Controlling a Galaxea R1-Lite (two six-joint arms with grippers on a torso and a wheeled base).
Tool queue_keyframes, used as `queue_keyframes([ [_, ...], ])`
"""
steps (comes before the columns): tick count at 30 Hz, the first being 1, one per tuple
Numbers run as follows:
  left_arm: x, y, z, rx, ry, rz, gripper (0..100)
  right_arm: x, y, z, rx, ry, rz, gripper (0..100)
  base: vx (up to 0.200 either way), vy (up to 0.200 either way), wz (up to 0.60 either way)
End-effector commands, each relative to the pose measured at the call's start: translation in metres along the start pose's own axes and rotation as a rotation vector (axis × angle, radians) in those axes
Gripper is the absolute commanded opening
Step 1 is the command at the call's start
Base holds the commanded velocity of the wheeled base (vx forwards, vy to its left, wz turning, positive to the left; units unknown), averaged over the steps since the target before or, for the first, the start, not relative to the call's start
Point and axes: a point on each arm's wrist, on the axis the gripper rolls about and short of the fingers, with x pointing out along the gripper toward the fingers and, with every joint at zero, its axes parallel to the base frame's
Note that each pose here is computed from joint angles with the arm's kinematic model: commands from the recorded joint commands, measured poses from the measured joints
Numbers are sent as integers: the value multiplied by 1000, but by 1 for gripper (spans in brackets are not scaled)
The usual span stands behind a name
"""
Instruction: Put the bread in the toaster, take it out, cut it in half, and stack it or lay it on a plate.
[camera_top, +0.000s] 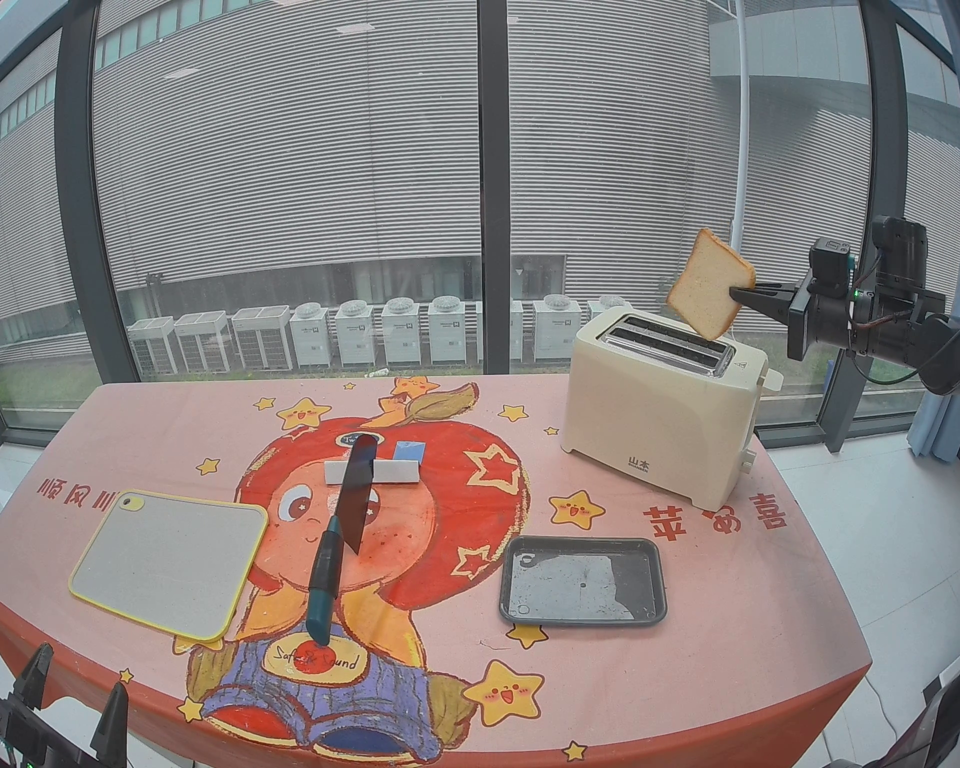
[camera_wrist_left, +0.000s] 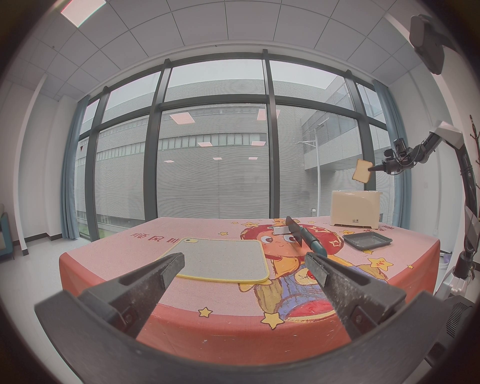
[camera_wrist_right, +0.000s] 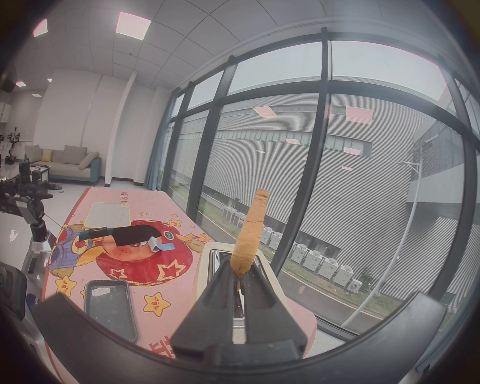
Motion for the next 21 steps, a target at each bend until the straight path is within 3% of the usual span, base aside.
queue_keyframes([
  [1, 1, 0, -5, 0, 19, 0, 100, 5, -3, -8, 13, 17, 4, 0, 0, 0, 0],
  [11, 2, 0, -5, 0, 21, 0, 100, 12, -4, -15, 21, 26, 10, 0, 0, 0, 0],
  [21, 2, 0, -5, 0, 21, 0, 100, 17, -5, -25, -1, 49, 19, 0, 0, 0, 0],
])
